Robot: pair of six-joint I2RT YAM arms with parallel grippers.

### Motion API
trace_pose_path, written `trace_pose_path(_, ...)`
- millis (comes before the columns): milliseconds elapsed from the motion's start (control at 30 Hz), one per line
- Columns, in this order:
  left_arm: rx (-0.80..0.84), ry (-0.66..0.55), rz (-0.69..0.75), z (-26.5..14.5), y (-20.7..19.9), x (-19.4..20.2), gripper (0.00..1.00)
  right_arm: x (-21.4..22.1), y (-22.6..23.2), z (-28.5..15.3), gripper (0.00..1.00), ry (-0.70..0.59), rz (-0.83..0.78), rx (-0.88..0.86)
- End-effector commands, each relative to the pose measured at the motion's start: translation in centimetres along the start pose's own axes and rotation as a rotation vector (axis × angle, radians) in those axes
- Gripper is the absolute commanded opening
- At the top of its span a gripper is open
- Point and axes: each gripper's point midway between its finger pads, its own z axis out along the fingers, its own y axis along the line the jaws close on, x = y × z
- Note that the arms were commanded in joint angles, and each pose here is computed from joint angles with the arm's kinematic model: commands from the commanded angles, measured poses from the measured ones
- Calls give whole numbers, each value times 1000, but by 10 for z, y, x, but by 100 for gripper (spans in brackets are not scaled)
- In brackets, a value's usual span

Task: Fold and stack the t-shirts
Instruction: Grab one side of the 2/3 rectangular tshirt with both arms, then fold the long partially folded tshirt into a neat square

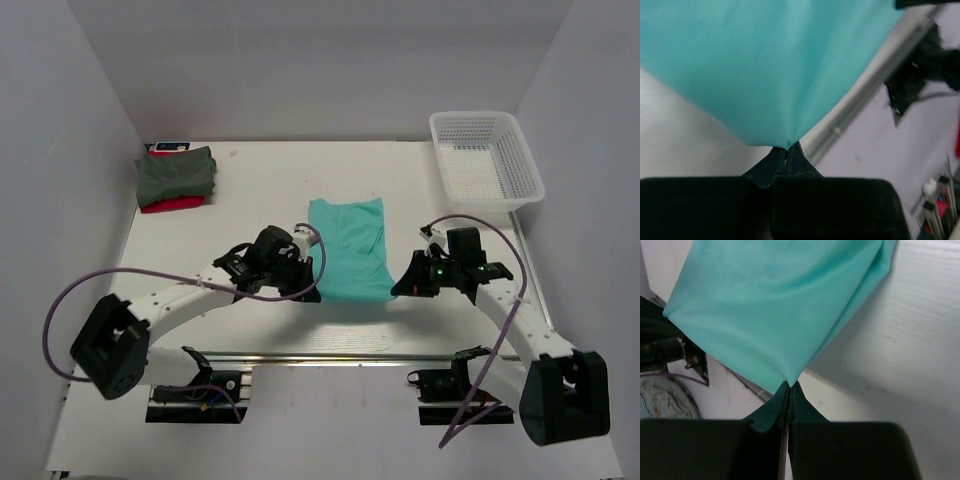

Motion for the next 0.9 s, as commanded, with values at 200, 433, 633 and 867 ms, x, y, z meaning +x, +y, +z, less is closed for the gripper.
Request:
trace_pose_path(200,286,45,122,-79,-83,5,0,22,60,-71,0,85,-118,-90)
trace_pose_path(433,302,34,115,-93,-96,-4,0,19,83,-84,0,93,-151,-168)
trace_pose_path(633,166,-28,48,-83,-73,-24,0,-8,85,-80,0,35,-151,-148)
trace_pose_path(867,30,-140,19,-81,-59,-59,0,-51,89,-67,0,-52,-162,-154)
